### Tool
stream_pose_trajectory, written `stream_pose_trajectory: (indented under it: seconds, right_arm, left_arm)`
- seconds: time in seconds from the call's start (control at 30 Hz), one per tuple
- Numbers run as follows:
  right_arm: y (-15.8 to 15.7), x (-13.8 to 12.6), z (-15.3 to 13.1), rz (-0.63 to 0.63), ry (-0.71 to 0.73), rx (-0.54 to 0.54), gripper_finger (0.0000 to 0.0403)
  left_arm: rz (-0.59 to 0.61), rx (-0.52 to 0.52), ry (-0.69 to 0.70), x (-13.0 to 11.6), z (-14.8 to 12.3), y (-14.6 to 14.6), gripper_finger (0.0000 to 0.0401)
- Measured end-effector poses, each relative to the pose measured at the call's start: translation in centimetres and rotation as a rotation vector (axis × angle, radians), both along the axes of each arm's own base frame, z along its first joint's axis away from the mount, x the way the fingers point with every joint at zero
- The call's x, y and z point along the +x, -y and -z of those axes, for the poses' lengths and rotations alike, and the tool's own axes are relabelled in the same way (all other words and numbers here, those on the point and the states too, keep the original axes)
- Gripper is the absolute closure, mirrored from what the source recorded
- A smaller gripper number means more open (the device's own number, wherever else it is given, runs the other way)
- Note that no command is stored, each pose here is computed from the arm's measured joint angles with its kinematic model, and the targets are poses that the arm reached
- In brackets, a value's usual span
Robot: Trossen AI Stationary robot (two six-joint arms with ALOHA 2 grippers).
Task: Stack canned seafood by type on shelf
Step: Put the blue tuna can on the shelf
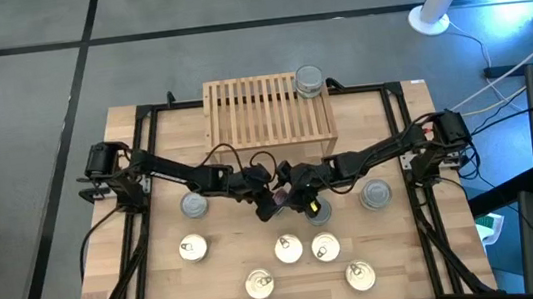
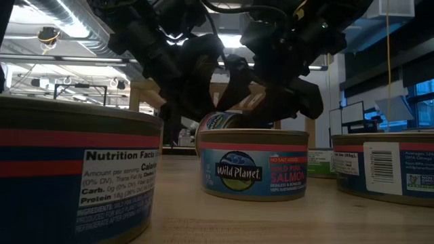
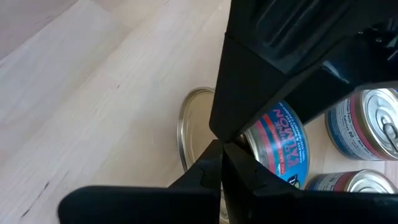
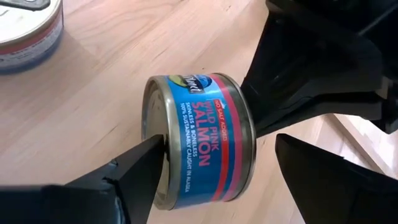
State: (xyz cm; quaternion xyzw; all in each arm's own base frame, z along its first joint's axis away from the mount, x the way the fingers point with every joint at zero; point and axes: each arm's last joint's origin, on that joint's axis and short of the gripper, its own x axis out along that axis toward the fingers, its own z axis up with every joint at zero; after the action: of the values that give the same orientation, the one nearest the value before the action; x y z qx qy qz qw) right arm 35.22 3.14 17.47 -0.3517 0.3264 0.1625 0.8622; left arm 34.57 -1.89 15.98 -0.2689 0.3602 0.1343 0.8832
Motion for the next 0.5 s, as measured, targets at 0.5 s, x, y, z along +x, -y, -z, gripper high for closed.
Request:
stream_pose_trajectory:
  seconds: [0.5]
  right_arm:
    - [-0.06, -0.41, 0.41, 0.019, -0.064, 0.054, 0.0095]
  left_arm:
    - [0.032, 0.033, 0.050, 0.35, -0.37, 0.02, 0.0401]
